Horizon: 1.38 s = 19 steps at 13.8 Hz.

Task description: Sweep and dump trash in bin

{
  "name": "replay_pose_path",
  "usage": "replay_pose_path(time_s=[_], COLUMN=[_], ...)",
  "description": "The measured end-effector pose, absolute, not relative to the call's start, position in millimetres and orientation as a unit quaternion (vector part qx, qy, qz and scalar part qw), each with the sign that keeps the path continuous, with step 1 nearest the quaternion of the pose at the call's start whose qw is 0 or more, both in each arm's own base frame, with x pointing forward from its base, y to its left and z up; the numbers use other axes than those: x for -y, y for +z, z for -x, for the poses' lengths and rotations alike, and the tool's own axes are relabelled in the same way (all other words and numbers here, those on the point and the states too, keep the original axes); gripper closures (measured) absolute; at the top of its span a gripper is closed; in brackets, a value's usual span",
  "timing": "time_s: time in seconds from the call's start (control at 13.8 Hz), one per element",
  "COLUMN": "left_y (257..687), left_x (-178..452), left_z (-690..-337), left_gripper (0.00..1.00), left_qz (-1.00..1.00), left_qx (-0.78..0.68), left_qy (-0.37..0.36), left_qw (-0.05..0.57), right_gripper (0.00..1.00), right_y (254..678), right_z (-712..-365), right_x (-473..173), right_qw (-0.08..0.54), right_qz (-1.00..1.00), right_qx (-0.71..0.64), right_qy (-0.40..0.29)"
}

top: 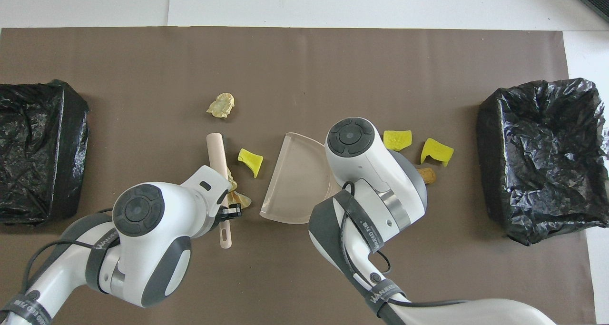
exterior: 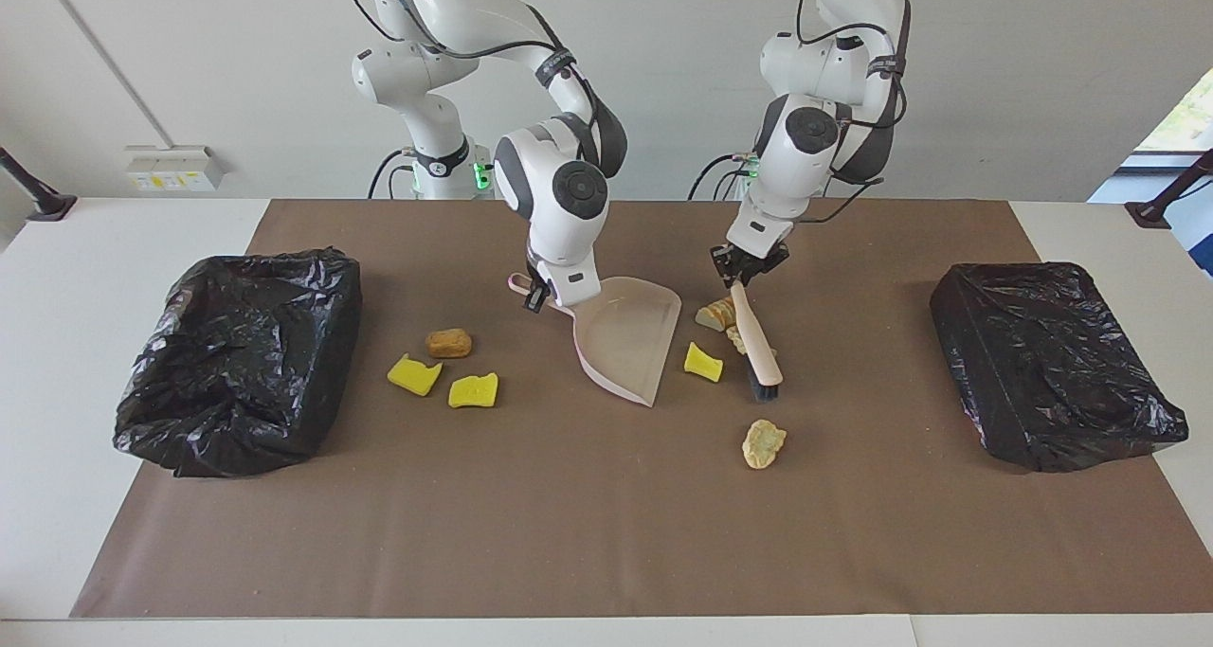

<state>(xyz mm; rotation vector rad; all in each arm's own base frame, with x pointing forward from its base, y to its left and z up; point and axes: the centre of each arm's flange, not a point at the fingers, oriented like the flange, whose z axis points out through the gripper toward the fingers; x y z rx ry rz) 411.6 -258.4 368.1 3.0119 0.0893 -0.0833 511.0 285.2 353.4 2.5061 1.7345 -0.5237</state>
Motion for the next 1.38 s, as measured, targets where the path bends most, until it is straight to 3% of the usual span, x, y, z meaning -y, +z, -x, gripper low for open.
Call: replay_pose_path(time_s=[0.36,0.58,0.95,1.16,1.38], left_y=[387,403,430,439,420], left_x=[340,349,297,258,243], left_z=[-371,-384,-406,-402,-381], left_gripper=[0.74,0.74,0.74,0.74,0.74], left_qz=[-0.992,-0.99,-0.991,-0.986,-0.98], left_qx=[0.043,0.053,0.005,-0.058,-0.121], left_qy=[-0.039,-0.028,-0.082,-0.122,-0.144], left_qw=[0.112,0.125,0.109,0.093,0.07], right_gripper=[0.68,0.68,0.68,0.68,0.68], right_y=[353,353,353,353,350], right_z=[-511,-511,-511,-511,-512], right_x=[-285,-285,-285,-285,-283], right_qw=[0.025,0.025,0.025,0.025,0.019], right_qz=[-0.81,-0.81,-0.81,-0.81,-0.792], right_qx=[-0.561,-0.561,-0.561,-0.561,-0.587], right_qy=[-0.169,-0.169,-0.169,-0.169,-0.165])
